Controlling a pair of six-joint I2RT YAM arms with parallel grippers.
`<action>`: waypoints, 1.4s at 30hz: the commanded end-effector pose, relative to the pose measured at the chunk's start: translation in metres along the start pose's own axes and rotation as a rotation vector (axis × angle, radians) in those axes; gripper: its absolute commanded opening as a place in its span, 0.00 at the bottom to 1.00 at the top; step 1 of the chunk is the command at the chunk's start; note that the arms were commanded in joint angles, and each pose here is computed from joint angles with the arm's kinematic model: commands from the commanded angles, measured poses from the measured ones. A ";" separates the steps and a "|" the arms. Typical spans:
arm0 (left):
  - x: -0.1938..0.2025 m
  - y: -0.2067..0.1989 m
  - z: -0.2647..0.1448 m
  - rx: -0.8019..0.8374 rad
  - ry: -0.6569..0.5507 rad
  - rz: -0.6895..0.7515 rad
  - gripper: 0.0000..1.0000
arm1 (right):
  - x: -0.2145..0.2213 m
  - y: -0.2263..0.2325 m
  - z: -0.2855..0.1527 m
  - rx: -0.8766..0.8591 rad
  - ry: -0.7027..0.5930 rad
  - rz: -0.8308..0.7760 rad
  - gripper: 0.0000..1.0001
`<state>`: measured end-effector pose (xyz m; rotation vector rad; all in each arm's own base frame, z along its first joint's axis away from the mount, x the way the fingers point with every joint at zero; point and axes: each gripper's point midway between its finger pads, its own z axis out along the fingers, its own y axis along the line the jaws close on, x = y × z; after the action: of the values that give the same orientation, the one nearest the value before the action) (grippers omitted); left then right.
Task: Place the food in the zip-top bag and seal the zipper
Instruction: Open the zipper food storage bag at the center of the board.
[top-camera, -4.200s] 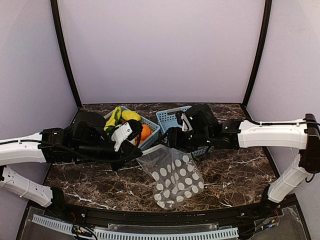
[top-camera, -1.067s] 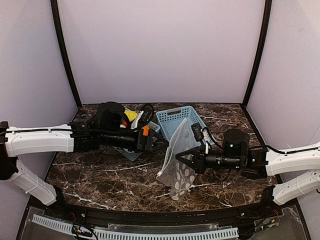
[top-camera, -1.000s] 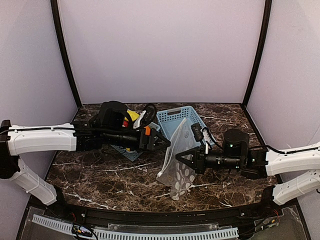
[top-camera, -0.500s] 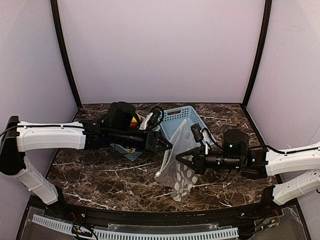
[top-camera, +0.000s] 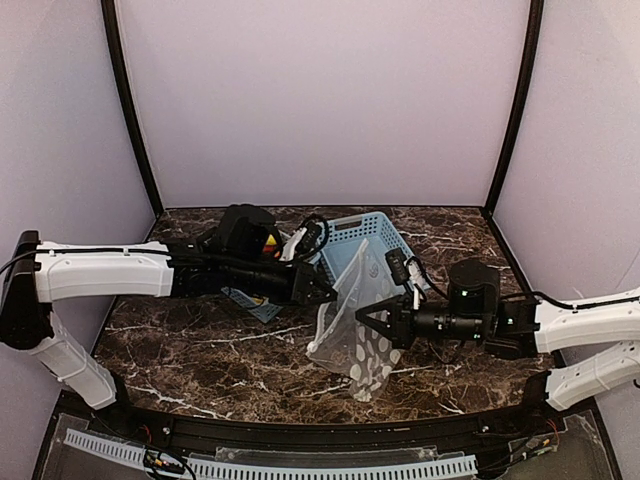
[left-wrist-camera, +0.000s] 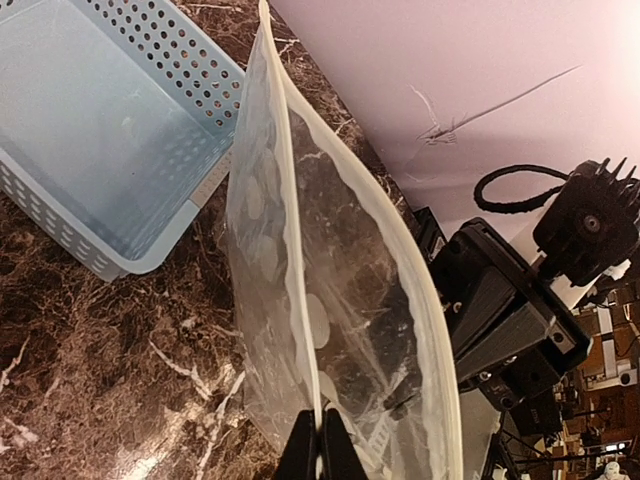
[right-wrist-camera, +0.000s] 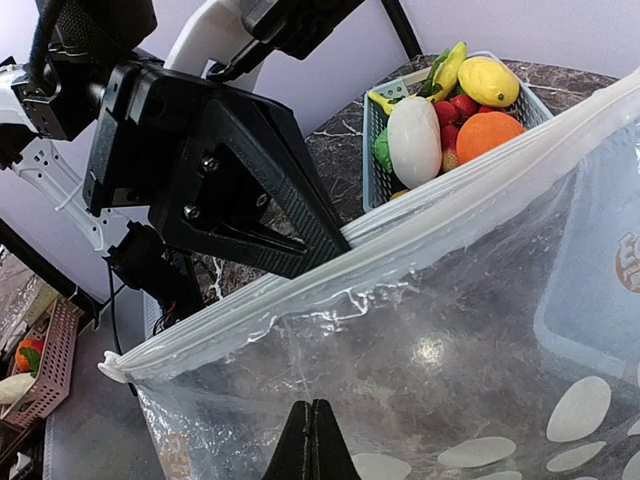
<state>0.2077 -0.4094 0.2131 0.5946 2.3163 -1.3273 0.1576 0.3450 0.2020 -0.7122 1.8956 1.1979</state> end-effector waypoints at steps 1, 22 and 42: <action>-0.003 0.006 -0.026 -0.097 -0.026 0.047 0.01 | -0.006 0.003 -0.007 0.004 -0.026 0.000 0.00; -0.002 0.023 -0.113 -0.364 -0.119 0.193 0.01 | -0.030 0.030 0.016 -0.086 -0.001 0.030 0.68; -0.013 -0.005 -0.097 -0.406 -0.155 0.334 0.01 | -0.070 0.010 0.014 0.197 0.011 0.319 0.94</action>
<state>0.2037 -0.3348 0.2552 0.6806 2.1937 -0.7192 0.1923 0.3583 0.2622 -0.3673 2.1006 1.1784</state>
